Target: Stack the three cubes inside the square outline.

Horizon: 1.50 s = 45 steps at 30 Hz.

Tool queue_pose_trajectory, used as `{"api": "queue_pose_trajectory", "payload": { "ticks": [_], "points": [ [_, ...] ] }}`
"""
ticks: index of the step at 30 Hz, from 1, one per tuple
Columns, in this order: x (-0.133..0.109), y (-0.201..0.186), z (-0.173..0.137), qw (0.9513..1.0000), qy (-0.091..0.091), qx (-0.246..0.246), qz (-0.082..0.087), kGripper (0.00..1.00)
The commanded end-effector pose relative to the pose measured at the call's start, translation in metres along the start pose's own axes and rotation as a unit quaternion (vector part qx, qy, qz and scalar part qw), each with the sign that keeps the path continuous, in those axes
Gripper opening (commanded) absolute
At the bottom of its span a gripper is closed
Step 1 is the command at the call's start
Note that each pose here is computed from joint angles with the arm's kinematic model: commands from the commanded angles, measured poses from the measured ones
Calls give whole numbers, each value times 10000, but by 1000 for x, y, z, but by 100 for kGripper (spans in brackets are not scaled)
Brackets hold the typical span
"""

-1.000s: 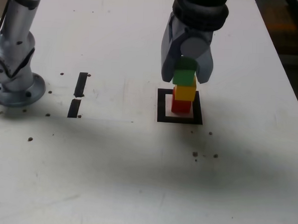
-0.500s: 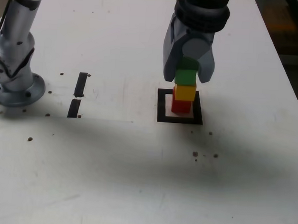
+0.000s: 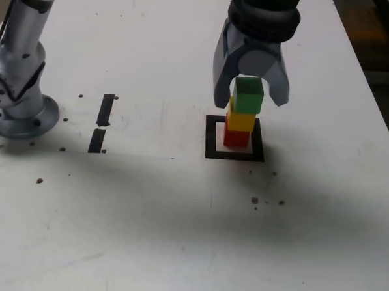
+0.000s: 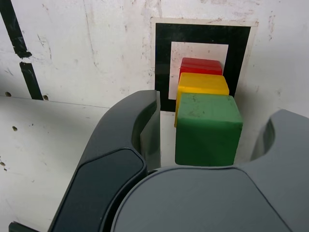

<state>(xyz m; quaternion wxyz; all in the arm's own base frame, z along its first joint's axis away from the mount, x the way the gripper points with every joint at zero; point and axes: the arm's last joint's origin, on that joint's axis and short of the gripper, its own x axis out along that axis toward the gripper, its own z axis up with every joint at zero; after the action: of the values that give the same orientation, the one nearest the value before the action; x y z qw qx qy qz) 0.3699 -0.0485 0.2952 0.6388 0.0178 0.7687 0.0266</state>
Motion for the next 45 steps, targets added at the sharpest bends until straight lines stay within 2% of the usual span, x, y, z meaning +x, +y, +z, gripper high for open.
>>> {"api": "queue_pose_trajectory", "payload": {
  "ticks": [1, 4, 7, 11, 13, 14, 16, 22, 25, 32, 39, 45],
  "points": [
    [-2, 0, -1, 10000, -12, -16, -20, 98],
    [-12, 1, -9, 9999, -112, -30, -10, 99],
    [-36, 5, -34, 9993, -373, -16, -15, 100],
    [-71, 18, -89, 9964, -846, 49, -56, 100],
    [-78, 27, -119, 9951, -985, 53, -58, 100],
    [-77, 31, -132, 9950, -993, 45, -50, 100],
    [-68, 37, -151, 9962, -874, 44, -13, 100],
    [-5, 39, -167, 9996, -192, 162, 126, 100],
    [28, 38, -172, 9997, -25, 226, 131, 100],
    [59, 38, -184, 9994, 134, 290, 164, 100],
    [81, 36, -190, 9995, 78, 299, 42, 100],
    [96, 35, -189, 9993, 159, 333, 40, 100]
  ]
}}
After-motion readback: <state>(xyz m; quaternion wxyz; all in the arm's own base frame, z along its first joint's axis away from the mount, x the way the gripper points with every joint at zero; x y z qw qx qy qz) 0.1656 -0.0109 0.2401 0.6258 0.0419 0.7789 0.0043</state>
